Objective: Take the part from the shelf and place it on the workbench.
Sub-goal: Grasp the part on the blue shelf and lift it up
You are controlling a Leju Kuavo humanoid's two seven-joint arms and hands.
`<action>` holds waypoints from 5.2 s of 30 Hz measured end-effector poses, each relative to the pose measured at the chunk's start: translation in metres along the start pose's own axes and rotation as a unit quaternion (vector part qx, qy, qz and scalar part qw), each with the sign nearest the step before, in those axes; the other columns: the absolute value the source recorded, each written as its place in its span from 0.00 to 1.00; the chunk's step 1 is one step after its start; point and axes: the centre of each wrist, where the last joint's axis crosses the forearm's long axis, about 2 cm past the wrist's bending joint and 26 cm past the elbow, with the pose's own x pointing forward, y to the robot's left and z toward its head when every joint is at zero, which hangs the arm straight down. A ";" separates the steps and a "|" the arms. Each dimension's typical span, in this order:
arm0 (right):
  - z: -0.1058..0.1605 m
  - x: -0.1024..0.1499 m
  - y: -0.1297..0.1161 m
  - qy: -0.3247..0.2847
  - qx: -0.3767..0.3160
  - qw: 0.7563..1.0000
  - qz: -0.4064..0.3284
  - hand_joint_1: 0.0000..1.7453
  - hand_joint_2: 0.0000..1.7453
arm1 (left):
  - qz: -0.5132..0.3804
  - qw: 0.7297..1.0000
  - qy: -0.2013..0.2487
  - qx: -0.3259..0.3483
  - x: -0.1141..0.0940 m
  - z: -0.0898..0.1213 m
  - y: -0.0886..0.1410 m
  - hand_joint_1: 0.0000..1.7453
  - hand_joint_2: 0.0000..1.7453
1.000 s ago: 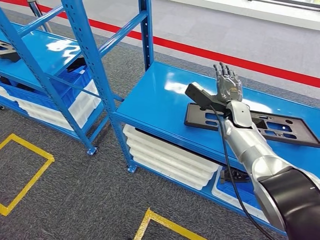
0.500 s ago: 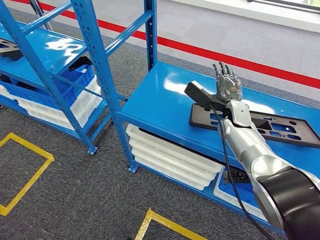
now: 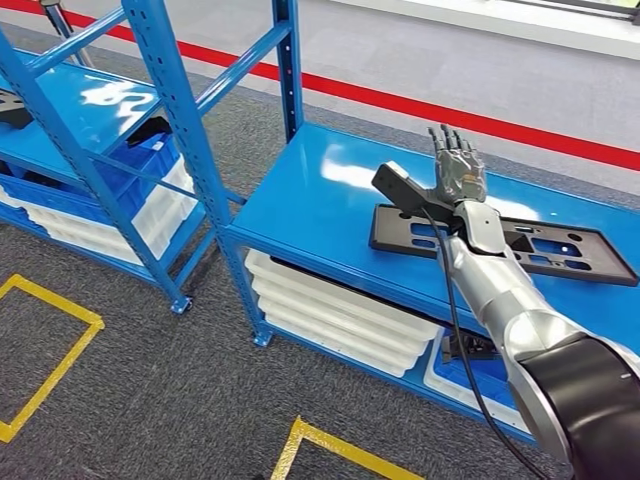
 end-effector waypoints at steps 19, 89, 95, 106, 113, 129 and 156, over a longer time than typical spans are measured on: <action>-0.002 0.001 -0.002 -0.005 -0.003 1.000 -0.002 0.00 0.00 | -0.001 1.000 -0.002 0.002 0.001 0.000 0.001 0.00 1.00; 0.001 0.005 0.002 -0.007 0.004 1.000 -0.008 0.00 0.00 | -0.003 1.000 -0.002 0.000 0.001 0.000 0.000 0.00 1.00; 0.001 0.005 0.003 -0.008 0.012 1.000 -0.003 0.00 0.00 | -0.003 1.000 -0.002 0.002 0.001 0.000 0.001 0.00 1.00; 0.000 0.004 0.003 0.011 0.060 0.997 -0.044 0.00 0.00 | -0.003 1.000 -0.002 0.000 0.001 0.000 0.001 0.00 1.00; -0.002 0.007 0.002 0.010 0.079 0.995 -0.057 0.00 0.00 | -0.004 1.000 -0.002 0.000 0.002 0.000 0.001 0.00 1.00; -0.001 0.007 0.003 0.000 0.094 0.992 -0.088 0.00 0.00 | -0.005 1.000 -0.003 -0.001 0.001 0.000 0.001 0.00 1.00; 0.002 0.001 0.005 -0.028 0.071 0.997 -0.022 0.00 0.00 | -0.006 1.000 -0.004 -0.001 0.001 0.000 0.001 0.00 1.00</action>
